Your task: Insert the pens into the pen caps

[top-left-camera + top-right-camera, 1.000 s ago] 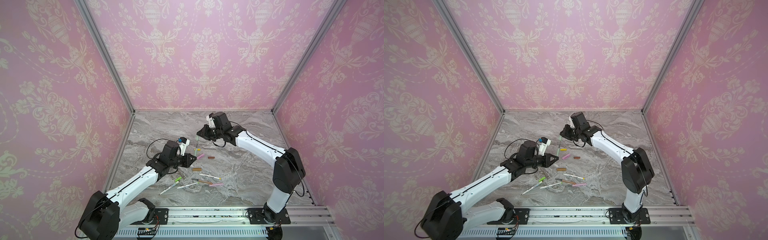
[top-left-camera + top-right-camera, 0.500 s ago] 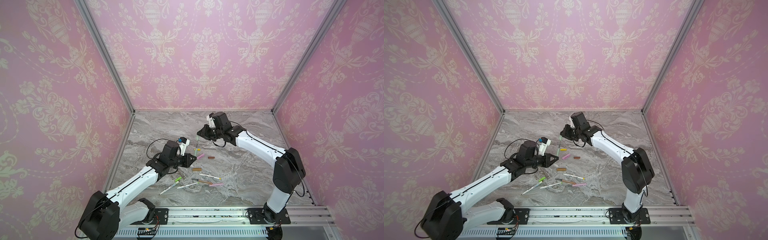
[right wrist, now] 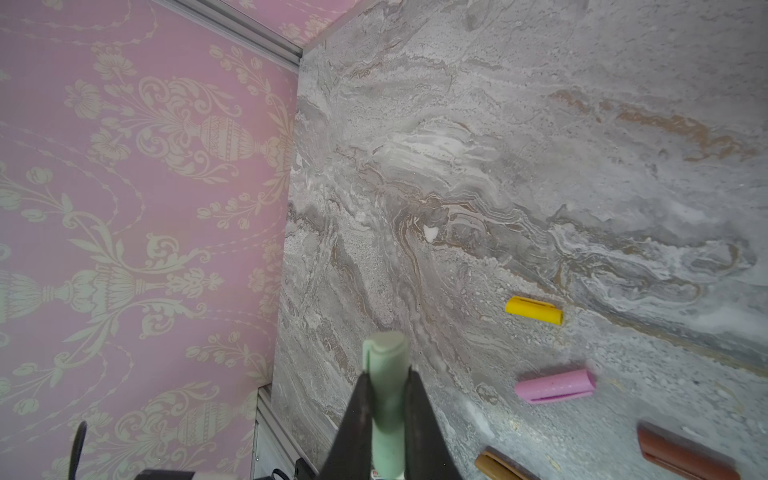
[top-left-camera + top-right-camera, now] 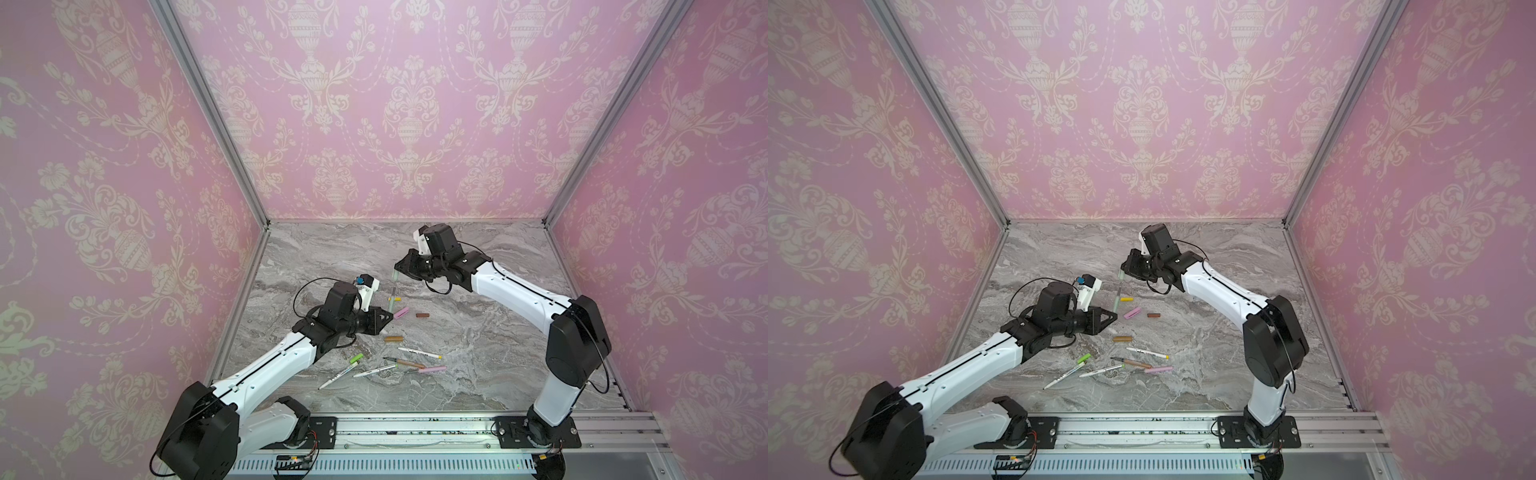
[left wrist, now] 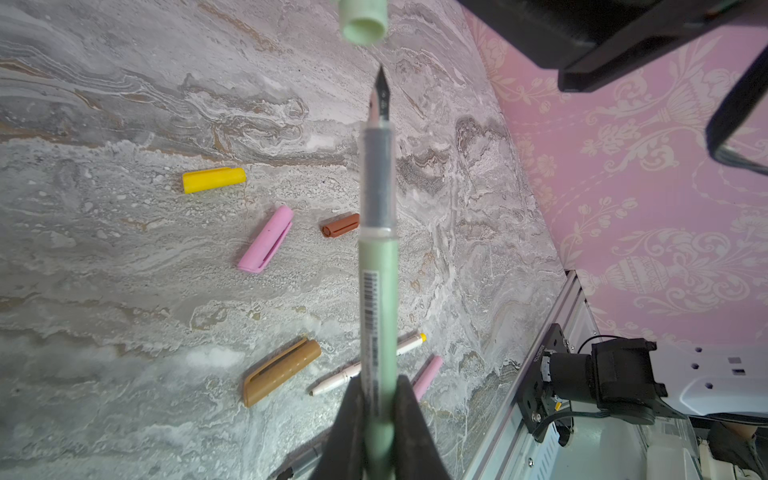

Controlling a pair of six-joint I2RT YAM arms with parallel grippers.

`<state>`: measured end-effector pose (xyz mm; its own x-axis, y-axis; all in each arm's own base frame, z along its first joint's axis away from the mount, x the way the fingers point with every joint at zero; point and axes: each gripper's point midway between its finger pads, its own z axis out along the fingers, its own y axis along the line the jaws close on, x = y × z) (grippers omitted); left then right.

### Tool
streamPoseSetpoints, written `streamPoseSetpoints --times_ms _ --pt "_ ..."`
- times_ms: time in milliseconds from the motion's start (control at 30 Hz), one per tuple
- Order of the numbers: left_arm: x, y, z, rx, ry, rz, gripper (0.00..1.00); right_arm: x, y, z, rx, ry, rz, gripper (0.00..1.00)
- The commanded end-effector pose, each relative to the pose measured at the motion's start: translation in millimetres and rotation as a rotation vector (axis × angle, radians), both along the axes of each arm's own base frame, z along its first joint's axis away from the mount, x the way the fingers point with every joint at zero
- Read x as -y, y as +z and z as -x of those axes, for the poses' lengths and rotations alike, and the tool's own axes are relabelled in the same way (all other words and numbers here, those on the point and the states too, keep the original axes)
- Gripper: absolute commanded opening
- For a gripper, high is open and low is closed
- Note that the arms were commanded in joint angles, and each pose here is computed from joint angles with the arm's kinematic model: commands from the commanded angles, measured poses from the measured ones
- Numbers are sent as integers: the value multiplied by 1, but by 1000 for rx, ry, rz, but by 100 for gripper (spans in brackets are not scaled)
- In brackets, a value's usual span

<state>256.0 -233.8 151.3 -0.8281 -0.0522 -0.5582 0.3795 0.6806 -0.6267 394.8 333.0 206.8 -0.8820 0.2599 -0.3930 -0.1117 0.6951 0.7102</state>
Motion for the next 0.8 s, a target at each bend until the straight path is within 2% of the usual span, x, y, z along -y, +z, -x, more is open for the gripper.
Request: streamPoseSetpoints --times_ms 0,767 --pt "3 12 -2 27 -1 6 0 3 2 -1 14 2 28 0" --pt "-1 14 -12 55 61 11 0 -2 3 24 0 64 17 0"
